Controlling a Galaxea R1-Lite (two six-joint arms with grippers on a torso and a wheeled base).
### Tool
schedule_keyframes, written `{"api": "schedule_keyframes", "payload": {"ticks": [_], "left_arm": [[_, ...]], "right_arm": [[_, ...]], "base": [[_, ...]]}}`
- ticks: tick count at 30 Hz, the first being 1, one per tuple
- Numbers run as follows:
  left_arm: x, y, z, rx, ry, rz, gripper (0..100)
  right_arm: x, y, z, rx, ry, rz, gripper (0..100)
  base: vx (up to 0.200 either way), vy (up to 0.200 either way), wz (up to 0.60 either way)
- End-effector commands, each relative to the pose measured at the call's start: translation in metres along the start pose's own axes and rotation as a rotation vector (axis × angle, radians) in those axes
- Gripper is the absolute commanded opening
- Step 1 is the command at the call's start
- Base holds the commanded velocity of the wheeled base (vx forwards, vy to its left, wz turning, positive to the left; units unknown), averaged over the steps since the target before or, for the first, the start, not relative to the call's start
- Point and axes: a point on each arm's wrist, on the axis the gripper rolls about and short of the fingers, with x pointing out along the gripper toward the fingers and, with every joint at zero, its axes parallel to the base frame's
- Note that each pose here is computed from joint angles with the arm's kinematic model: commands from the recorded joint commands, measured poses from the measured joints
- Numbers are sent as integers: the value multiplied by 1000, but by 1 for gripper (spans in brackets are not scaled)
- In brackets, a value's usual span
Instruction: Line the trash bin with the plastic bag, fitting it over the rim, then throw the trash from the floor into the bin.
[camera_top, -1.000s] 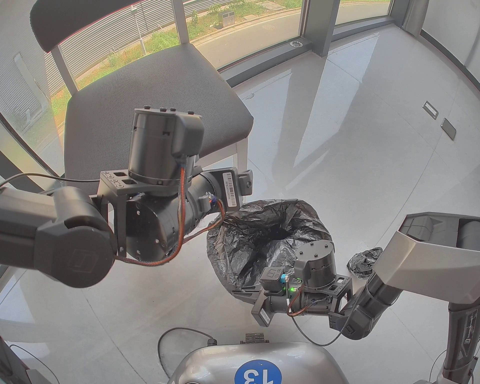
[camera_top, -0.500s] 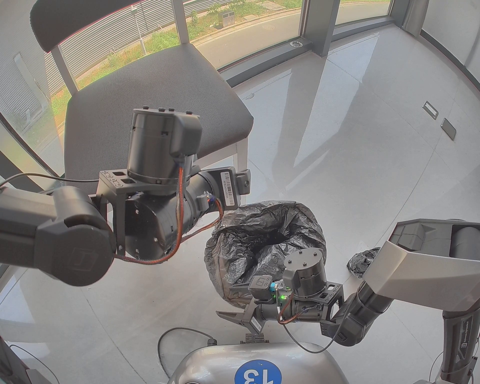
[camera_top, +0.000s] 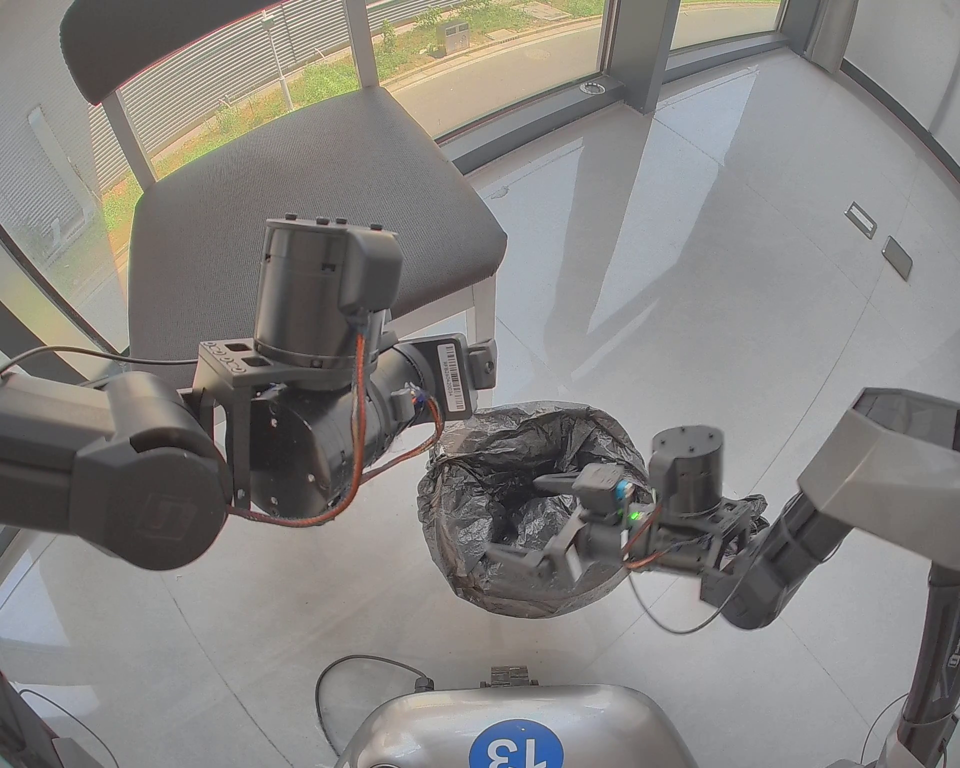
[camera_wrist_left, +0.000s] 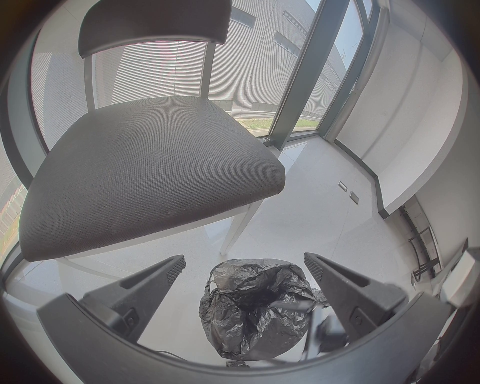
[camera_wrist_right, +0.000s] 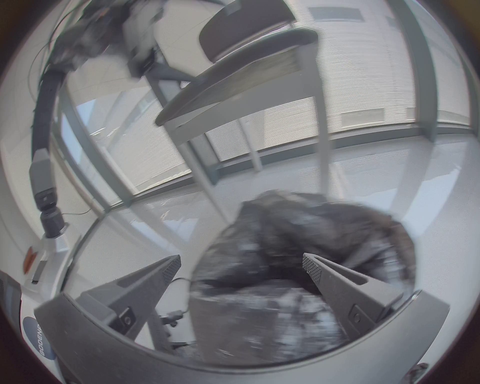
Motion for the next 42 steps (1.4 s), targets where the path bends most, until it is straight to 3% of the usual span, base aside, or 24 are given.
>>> {"api": "schedule_keyframes", "payload": {"ticks": [1, 5, 14, 30, 42], "left_arm": [[-1, -1, -1, 7, -2, 31, 100], [6, -3, -8, 19, 10, 50, 100], [9, -11, -22, 67, 44, 40, 100], [12, -10, -30, 83, 68, 46, 100], [17, 7, -45, 166, 118, 102, 100]], "right_arm": [[-70, -66, 28, 16, -87, -238, 100], [-115, -88, 13, 55, -40, -361, 100], [-167, -117, -33, 143, 107, -524, 100], [-173, -157, -110, 217, 291, -591, 100], [-173, -170, -143, 257, 351, -601, 100]], "base": [[0, 0, 0], [0, 0, 0], [0, 0, 0], [0, 0, 0], [0, 0, 0]]}}
